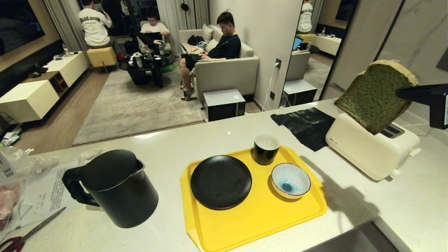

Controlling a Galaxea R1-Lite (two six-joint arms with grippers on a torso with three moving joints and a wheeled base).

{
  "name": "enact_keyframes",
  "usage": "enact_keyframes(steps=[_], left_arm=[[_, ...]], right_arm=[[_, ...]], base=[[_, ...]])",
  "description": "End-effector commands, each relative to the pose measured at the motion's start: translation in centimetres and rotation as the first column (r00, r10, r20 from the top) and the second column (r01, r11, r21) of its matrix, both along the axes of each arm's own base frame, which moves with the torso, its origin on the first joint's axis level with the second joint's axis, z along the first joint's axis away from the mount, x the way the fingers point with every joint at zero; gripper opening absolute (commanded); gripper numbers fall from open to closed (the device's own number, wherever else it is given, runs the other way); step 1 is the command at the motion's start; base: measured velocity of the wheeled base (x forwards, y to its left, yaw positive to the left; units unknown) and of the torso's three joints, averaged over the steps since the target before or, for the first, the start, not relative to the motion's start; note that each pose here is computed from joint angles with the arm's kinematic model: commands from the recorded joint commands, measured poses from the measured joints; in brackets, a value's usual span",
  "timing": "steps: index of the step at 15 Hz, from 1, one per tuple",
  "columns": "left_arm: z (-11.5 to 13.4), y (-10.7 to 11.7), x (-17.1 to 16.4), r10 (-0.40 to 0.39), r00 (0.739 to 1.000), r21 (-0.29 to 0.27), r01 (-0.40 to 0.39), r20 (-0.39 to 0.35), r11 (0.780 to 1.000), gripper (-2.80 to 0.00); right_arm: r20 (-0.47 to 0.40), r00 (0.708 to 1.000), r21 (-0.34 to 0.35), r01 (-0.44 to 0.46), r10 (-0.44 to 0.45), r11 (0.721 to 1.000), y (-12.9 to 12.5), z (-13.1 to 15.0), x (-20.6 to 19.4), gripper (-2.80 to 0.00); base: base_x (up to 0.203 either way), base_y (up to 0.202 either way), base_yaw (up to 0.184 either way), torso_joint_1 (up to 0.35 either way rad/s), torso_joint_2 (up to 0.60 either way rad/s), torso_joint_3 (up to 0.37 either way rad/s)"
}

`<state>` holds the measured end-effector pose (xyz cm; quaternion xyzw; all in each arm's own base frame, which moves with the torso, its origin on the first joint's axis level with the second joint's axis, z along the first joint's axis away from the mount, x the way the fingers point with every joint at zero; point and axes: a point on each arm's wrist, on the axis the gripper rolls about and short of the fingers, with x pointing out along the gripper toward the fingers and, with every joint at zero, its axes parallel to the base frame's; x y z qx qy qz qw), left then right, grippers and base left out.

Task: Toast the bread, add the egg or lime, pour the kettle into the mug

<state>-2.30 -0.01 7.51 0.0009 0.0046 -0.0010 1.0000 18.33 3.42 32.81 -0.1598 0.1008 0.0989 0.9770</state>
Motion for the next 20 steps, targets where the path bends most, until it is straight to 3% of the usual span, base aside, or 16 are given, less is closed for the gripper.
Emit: enact_keyframes(steps=[1,12,17,20], left_arm=[[-0.01,0.00,-0.02,0.000,1.000,0.000,0.000,0.003,1.000,-2.80],[-0.01,0.00,-0.02,0.000,1.000,0.001,0.000,0.003,1.000,-2.80],[-0.01,0.00,-0.02,0.000,1.000,0.000,0.000,0.003,1.000,-2.80],[-0.01,0.00,-0.02,0.000,1.000,0.000,0.000,0.003,1.000,-2.80]], right_arm=[[-0.005,1.000,-0.003,0.000,0.000,1.000,0.02,-0.10,0.14,-2.80],[0.001,1.000,-0.002,0.001,-0.001,1.000,-0.01,0.01,0.02,-2.80],[0.004,1.000,-0.002,0.002,-0.002,1.000,-0.03,0.08,-0.06,-2.80],[0.005,1.000,-0.001,0.001,-0.001,1.000,-0.04,0.10,-0.11,-2.80]], base=[[0.000,0.000,0.000,0.000,0.00,0.000],[0.000,0.000,0.000,0.000,0.00,0.000],[-0.156,0.000,0.001,-0.004,0.00,0.001],[0.000,0.000,0.000,0.000,0.00,0.000]])
